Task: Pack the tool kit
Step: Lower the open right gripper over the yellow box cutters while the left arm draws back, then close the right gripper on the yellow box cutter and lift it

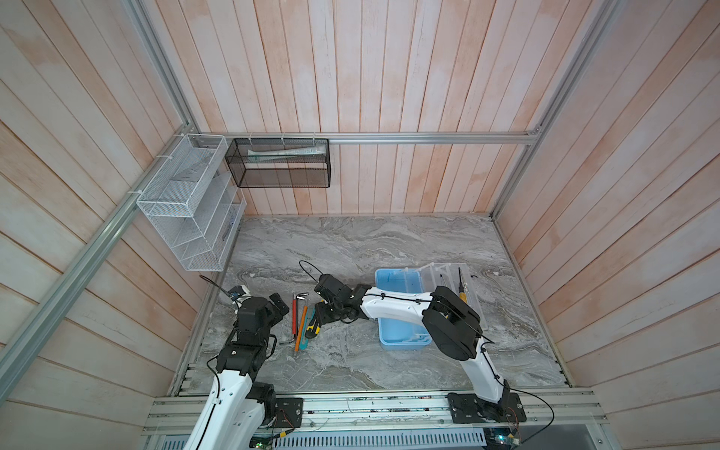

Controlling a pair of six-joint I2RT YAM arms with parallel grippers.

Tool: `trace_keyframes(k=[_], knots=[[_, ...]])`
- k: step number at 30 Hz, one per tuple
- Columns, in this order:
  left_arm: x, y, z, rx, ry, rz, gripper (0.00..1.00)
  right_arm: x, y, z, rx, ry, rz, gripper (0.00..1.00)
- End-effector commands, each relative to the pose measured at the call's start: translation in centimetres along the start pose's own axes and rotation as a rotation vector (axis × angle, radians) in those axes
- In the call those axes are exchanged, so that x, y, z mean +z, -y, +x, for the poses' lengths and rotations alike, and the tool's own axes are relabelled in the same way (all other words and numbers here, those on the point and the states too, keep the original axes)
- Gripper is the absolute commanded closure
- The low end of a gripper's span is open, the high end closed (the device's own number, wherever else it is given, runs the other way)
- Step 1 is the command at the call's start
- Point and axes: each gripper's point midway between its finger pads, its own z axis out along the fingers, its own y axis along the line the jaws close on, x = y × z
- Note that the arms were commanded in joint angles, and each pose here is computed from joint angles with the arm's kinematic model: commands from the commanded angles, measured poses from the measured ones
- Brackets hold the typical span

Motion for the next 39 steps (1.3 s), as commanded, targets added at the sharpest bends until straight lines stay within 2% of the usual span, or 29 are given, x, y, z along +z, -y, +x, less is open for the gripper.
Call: trace_keyframes(k=[1,6,12,20,32,36,39], knots=[[-0.4,-0.2,-1.0,0.018,0.039,-0.017,0.0,1.0,0.5,0.1,-0.016,-0.031,0.037,0.48],[-0.4,-0.2,-0.8,0.014,0.026,-0.014,0.0,1.7,1.9,1.1,-0.071,-0.083,0.138,0.48],[-0.6,-0.2,-0.8,0.012,0.034,-0.004,0.0,0.7,3.3,1.5,-0.174,-0.109,0.28,0.47],[-0.4,0.1,-0.7,0.02,0.024,0.002,0.0,-0.6,5.2,2.1,-0.22,-0.129,0.365,0.48],[-0.4,0.3,-0.7,0.026,0.023,0.014,0.0,1.4,4.1,2.7,-0.254,-0.165,0.301,0.47],[-0.4,0.3,-0.7,0.027,0.021,0.017,0.0,1.7,4.7,3.3,-0.271,-0.193,0.333,0.48],[-0.4,0.4,-0.7,0.027,0.022,0.019,0.0,1.6,5.5,3.7,-0.275,-0.205,0.367,0.52]])
